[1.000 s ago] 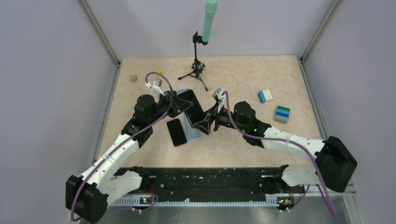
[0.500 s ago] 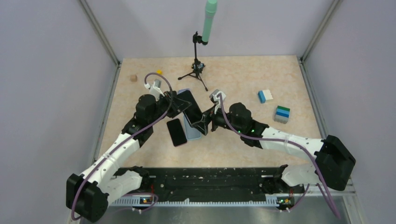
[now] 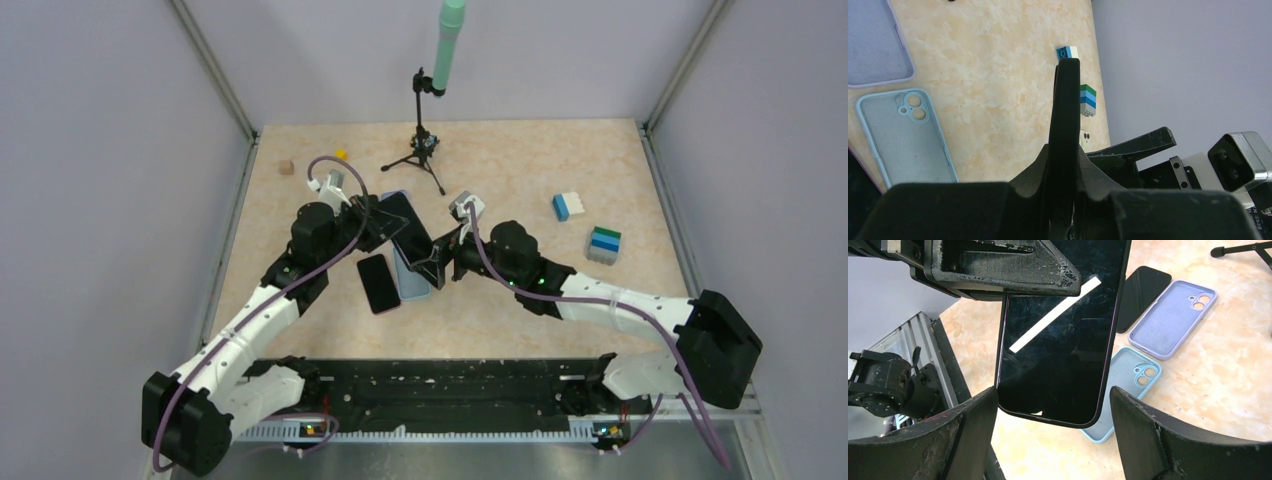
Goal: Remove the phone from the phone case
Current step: Remove the phone case from the phone.
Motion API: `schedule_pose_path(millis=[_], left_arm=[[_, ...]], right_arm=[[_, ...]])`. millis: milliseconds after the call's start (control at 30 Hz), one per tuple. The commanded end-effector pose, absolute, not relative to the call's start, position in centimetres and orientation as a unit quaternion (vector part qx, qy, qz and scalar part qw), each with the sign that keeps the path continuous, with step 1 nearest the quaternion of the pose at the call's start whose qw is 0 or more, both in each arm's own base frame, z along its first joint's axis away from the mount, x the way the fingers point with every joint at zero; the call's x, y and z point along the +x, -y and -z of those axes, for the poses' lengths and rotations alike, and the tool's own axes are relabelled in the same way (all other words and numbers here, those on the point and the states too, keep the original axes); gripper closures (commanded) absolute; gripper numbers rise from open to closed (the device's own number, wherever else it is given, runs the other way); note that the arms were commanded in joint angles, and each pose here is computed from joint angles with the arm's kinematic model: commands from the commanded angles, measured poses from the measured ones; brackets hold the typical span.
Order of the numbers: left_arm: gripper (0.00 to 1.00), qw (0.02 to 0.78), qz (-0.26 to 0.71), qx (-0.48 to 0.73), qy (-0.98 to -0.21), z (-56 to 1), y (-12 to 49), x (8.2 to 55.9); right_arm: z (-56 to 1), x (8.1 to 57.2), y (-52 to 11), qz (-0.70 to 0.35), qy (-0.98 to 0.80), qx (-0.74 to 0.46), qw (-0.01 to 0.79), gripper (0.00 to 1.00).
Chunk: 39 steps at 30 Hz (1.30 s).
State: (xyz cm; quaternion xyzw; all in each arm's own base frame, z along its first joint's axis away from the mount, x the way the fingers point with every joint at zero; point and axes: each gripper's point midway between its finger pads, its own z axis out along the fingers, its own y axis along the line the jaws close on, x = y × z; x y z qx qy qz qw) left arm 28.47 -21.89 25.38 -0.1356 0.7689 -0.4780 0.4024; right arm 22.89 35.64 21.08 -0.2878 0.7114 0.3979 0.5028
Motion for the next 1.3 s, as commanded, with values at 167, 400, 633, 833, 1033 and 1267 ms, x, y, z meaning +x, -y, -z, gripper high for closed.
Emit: schedule_pose_path(millis=[167, 400, 633, 833, 1033, 1267], left_arm=[[1.0, 0.434, 0.595, -0.096, -0.67, -35.8, 23.6, 26.5], [1.0, 0.431, 0.597, -0.095, -0.67, -35.9, 23.7, 26.6], [1.0, 0.435, 0.593, -0.099, -0.671, -35.9, 23.6, 26.9], [1.0, 0.441, 0.586, -0.103, -0.672, -35.9, 23.5, 27.3], [1.0, 0.444, 0.579, -0.105, -0.675, -35.7, 23.4, 27.5], [1.0, 0.445, 0.575, -0.107, -0.678, -35.4, 23.3, 27.6]], right_arm=[[-16.2, 22.6, -33.8, -0.338, -0.759, -0.291, 0.475, 0.22], [-14.6, 22.4, -33.3, -0.316, -0.768, -0.312, 0.461, 0.23], [-13.5, 22.5, -32.2, -0.288, -0.777, -0.319, 0.46, 0.23], [-13.6, 22.1, -31.6, -0.284, -0.77, -0.333, 0.465, 0.23], [-14.2, 21.8, -31.2, -0.287, -0.763, -0.335, 0.473, 0.23], [-15.5, 21.5, -31.8, -0.316, -0.757, -0.317, 0.476, 0.23]])
